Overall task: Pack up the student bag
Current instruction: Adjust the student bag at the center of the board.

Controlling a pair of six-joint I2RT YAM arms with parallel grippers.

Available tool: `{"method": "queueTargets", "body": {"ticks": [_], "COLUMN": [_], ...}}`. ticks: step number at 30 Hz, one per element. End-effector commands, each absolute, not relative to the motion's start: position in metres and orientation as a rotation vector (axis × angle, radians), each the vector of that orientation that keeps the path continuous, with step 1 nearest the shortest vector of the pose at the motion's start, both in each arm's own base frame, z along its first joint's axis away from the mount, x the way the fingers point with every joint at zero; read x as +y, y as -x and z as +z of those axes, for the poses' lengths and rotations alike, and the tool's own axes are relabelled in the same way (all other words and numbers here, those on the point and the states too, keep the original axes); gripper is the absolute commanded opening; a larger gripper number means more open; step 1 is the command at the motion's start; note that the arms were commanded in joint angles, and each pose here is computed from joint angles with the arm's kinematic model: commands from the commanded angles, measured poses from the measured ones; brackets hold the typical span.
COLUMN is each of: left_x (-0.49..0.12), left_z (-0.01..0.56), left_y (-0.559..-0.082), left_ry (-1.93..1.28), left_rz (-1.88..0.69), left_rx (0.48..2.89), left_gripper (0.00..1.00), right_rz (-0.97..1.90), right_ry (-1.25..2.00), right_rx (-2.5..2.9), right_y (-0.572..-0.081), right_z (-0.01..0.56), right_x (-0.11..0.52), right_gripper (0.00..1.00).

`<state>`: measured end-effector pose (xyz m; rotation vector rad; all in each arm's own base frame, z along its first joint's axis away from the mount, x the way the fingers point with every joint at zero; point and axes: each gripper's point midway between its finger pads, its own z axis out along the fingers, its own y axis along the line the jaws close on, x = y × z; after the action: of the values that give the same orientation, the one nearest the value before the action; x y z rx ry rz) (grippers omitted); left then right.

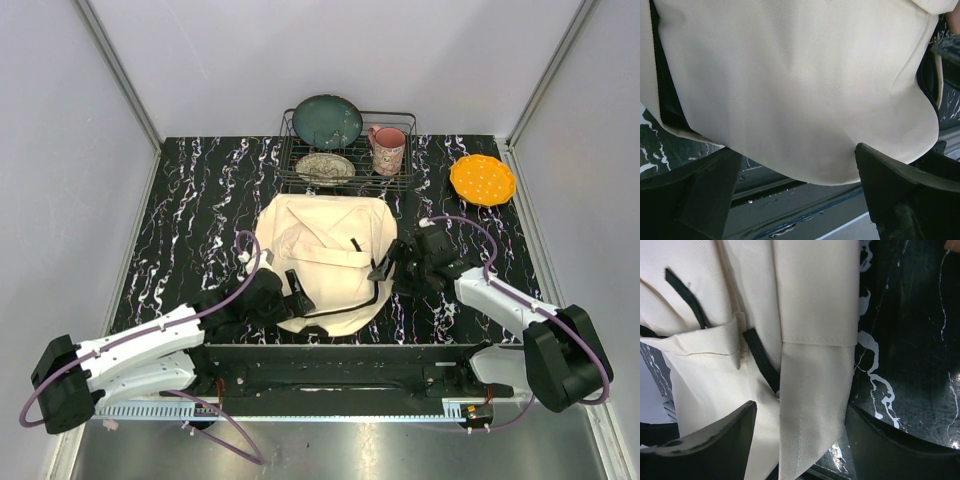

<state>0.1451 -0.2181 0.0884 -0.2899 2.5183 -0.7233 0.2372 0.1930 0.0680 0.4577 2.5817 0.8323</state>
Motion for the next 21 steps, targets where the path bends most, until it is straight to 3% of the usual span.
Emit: {"method": "queueTargets", "body": {"ticks": [1, 3, 4, 7, 9, 12, 15, 21], "left_x": [-0.239, -0.239, -0.236, -0.227, -0.218, -0.195, -0.178, -0.165], "left_z": [0.102, 0.096, 0.093, 0.083, 0.081, 0.089, 0.103, 0.122], "left_y": [-0.168, -0.172, -0.177, -0.189, -0.194, -0.214, -0.232, -0.231], "left_ry": [0.301, 0.306, 0.332, 0.393, 0.396, 0.413, 0.405, 0.362], "left_rz": [-0.811, -0.804, -0.804, -0.840, -0.854, -0.801, -0.751, -0.687], "left_rx": [2.403, 2.406, 2.404, 2.398, 2.390, 2.357, 2.337, 2.366], "left_gripper": [0.99, 0.99, 0.99, 0.97, 0.97, 0.97, 0.99, 0.99], "right_rz": [0.935, 0.987, 1.006, 1.072, 1.119, 1.183, 1.213, 1.168], "right_ry": [-0.461, -0.446, -0.466, -0.506, -0.518, -0.542, -0.534, -0.455], "right_rx": [2.551, 2.549, 2.549, 2.545, 2.531, 2.500, 2.491, 2.527], "right_y": [-0.232, -0.227, -0.224, -0.214, -0.207, -0.198, -0.189, -0.180], "right_z": [0.074, 0.076, 0.072, 0.068, 0.069, 0.067, 0.064, 0.068], "right_x": [0.201, 0.205, 0.205, 0.208, 0.211, 0.218, 0.226, 0.226], "right_gripper": [0.67, 0.59, 0.45, 0.33, 0.17, 0.02, 0.05, 0.35]}}
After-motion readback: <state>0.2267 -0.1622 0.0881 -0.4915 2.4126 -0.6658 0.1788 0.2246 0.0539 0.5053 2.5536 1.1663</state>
